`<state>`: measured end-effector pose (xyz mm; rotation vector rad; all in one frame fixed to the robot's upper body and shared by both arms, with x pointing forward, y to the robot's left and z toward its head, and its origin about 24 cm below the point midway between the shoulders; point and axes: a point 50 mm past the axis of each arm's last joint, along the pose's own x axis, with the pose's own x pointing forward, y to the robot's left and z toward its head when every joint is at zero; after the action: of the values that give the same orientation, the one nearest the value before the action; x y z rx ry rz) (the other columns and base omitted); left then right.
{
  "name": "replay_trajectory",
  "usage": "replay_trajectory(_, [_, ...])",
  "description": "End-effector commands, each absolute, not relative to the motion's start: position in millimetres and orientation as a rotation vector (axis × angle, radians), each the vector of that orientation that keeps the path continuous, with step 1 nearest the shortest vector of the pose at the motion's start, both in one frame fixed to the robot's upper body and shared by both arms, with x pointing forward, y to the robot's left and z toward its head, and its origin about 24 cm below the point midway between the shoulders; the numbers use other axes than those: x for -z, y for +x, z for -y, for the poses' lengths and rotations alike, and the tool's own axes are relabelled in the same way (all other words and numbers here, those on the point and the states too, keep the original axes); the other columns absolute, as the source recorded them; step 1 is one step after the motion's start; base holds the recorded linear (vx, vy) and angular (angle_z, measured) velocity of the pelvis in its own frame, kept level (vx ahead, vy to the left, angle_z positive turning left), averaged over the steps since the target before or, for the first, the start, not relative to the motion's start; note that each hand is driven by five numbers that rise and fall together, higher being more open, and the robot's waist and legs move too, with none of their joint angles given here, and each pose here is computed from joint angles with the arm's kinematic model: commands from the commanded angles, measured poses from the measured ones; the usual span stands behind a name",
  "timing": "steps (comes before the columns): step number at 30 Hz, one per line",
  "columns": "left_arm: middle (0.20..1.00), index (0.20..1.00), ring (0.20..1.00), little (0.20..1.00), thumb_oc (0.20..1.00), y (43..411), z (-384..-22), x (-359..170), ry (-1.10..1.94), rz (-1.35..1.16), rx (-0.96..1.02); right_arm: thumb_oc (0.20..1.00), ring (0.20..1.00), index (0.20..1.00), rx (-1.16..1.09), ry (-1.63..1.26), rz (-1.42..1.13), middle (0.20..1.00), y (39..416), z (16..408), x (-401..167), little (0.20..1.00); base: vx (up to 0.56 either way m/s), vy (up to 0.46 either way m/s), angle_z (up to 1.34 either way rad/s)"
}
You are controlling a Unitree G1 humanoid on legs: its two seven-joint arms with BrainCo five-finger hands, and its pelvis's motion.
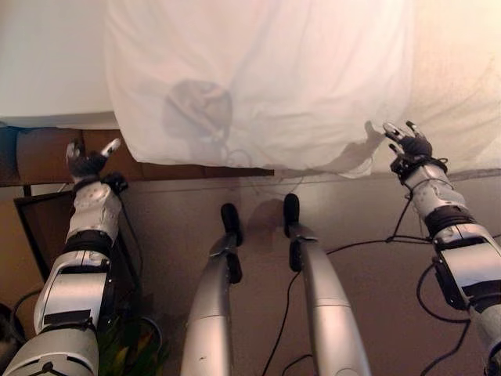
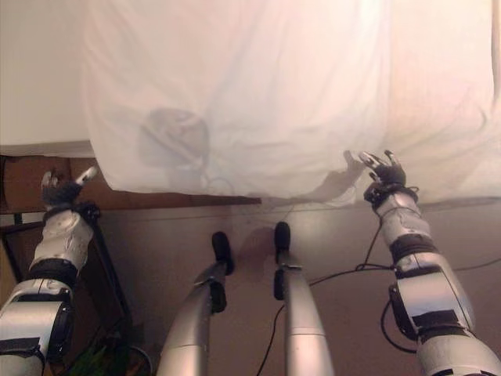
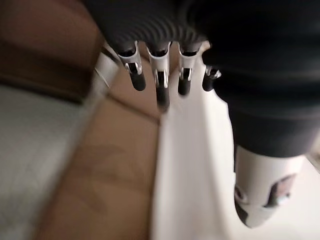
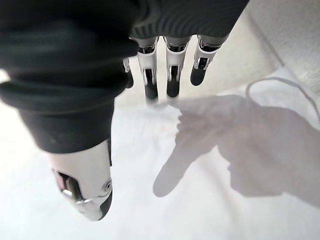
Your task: Make the bed
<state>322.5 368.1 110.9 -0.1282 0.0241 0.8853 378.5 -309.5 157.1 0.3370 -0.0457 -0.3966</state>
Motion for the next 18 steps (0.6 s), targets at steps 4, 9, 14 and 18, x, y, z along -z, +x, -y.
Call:
replay_trajectory(4, [1.000,1.000,1.000,1.000,1.000,298,-367,-56,-0.144,-0.224,-0.999,1.000,1.000,1.000,0.439,0.375,0.005,1.000,362,315,-121,1.000,0.01,-0.004,0.12])
replay_trajectory(9, [1.000,1.000,1.000,1.000,1.000,294,-326,-7,-0.184,-0.337,-0.763,1.000,1.000,1.000,0.405,0.428,-0.101,1.000,344,301,-67,1.000,0.07,-0.023,0.08])
replay_trajectory(14, [1.000,1.000,1.000,1.000,1.000,280,-288,32,-0.151,-0.433,-0.518,1.000,1.000,1.000,0.339,0.366,-0.302,1.000,307,284,0,1.000,0.10,-0.046,0.13])
replay_trajectory(18, [1.000,1.000,1.000,1.000,1.000,262,-265,60,-0.113,-0.535,-0.396,1.000,1.000,1.000,0.301,0.337,-0.455,1.000,275,266,44,1.000,0.08,-0.015,0.07])
